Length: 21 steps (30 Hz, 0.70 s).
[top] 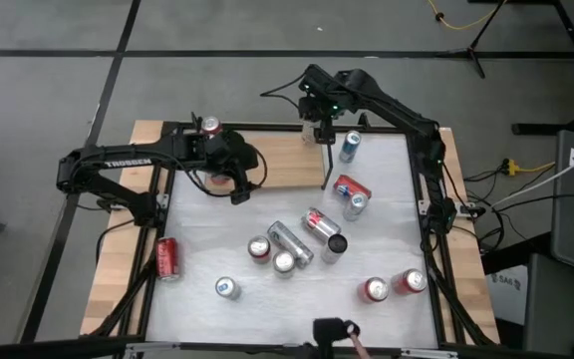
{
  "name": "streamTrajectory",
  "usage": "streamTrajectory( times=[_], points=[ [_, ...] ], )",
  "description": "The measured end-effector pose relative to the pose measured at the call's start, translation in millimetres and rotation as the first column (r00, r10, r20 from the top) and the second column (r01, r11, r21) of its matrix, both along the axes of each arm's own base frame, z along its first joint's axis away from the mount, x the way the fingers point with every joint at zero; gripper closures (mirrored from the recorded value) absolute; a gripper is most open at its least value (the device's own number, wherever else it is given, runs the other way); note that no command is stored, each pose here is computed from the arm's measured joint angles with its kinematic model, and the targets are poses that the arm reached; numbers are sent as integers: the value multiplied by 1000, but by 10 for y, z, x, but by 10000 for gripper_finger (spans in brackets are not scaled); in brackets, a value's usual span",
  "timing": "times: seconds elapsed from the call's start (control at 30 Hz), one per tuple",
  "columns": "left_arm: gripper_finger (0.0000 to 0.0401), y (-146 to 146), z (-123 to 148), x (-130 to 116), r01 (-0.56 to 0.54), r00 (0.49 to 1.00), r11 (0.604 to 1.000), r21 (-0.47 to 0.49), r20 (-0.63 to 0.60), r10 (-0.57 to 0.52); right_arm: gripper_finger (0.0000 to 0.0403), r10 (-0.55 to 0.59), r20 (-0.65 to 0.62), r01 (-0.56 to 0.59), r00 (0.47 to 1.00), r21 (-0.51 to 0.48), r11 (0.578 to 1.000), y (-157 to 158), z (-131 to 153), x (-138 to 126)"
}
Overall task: Place canned beverage on shelf
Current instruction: Put the blue soda can on the shelf
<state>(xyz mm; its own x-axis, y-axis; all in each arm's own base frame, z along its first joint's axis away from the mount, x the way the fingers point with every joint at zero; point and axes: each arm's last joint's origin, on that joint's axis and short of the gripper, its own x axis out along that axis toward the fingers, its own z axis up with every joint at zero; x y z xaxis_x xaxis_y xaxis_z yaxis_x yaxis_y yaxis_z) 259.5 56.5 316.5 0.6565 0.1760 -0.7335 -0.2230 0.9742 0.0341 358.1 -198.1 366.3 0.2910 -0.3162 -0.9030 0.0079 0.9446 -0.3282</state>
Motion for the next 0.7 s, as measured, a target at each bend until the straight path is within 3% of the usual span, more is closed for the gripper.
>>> streamTrajectory(
  times=[0.23,0.37,0.5,0.7],
  points=[
    [79,-265,84,-25,17,999,997,-72,52,-13,36,-43,47,42,998,32,999,396,386,-264],
    [79,-488,94,-30,39,998,990,-135,59,-31,36,-47,69,39,997,103,994,658,545,-404],
    [79,-729,60,-80,44,999,977,-209,7,-43,36,-10,147,-16,989,173,985,930,686,-451],
    [79,-1020,-25,-230,-39,990,950,-308,-141,-5,35,93,198,-130,976,184,974,1390,823,-489]
  ],
)
